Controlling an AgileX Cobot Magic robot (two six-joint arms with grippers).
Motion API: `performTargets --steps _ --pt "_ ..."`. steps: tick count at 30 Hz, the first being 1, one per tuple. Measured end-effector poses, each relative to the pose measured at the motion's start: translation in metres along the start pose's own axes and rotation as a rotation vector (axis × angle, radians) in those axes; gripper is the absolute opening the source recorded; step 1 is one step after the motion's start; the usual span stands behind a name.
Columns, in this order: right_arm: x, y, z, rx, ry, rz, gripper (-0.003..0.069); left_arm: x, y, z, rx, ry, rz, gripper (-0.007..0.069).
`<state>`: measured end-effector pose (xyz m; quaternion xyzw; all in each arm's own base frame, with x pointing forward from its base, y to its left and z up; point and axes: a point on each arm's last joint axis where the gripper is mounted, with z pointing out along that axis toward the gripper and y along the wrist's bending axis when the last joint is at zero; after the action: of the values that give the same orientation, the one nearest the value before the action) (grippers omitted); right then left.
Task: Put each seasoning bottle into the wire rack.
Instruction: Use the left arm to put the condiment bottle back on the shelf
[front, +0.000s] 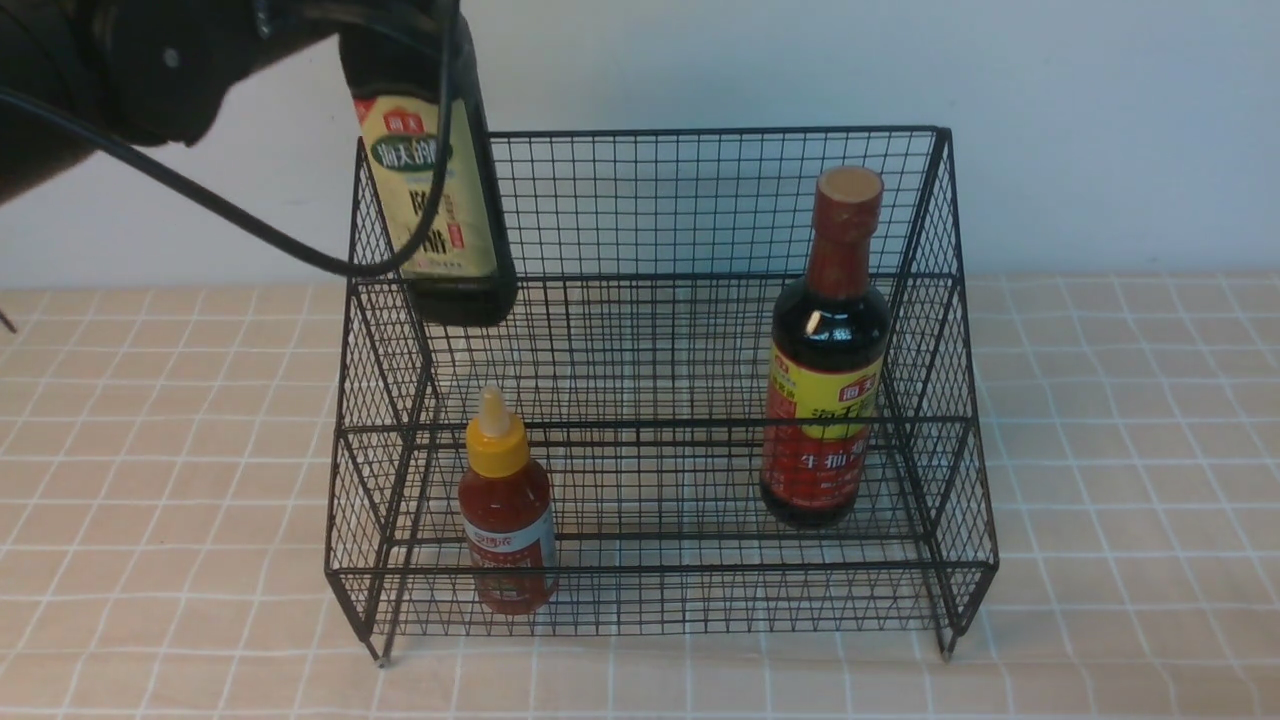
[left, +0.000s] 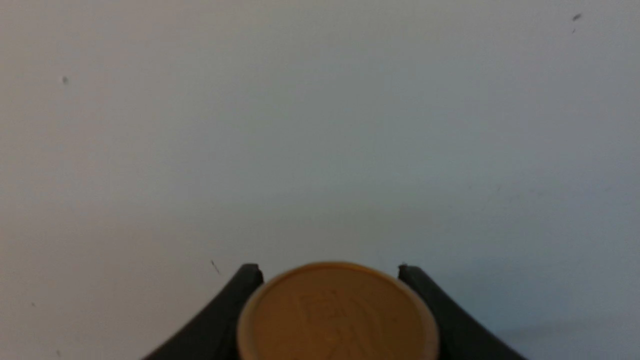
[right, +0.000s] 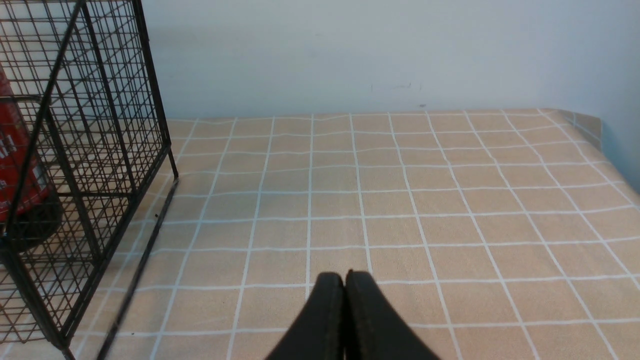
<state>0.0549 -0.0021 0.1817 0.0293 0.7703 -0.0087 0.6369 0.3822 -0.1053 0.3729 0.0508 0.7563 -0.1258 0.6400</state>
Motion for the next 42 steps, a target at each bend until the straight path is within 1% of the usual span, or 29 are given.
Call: performTargets --steps 2,6,17,33,36,41,42 --pt "0.000 0.000 0.000 0.000 0.000 0.000 -0.0015 0.005 0.001 0.003 0.005 0.022 -0.001 0.0302" --pt "0.000 0.000 0.000 0.000 0.000 0.000 -0.0015 0.021 0.003 0.010 -0.008 0.132 0.006 0.0302" --pt "0.000 0.000 0.000 0.000 0.000 0.000 -0.0015 0.039 0.004 0.006 -0.029 0.329 0.009 0.0302" --pt "0.000 0.000 0.000 0.000 0.000 0.000 -0.0015 0.045 0.004 0.008 -0.034 0.379 0.008 0.0302" --pt "0.000 0.000 0.000 0.000 0.000 0.000 -0.0015 0.045 0.005 0.008 -0.034 0.381 0.008 0.0313" --pt "0.000 0.000 0.000 0.000 0.000 0.000 -0.0015 0.039 0.004 0.000 -0.034 0.387 0.006 0.0407" --pt "0.000 0.000 0.000 0.000 0.000 0.000 -0.0015 0.038 0.004 0.000 -0.034 0.383 0.007 0.0407"
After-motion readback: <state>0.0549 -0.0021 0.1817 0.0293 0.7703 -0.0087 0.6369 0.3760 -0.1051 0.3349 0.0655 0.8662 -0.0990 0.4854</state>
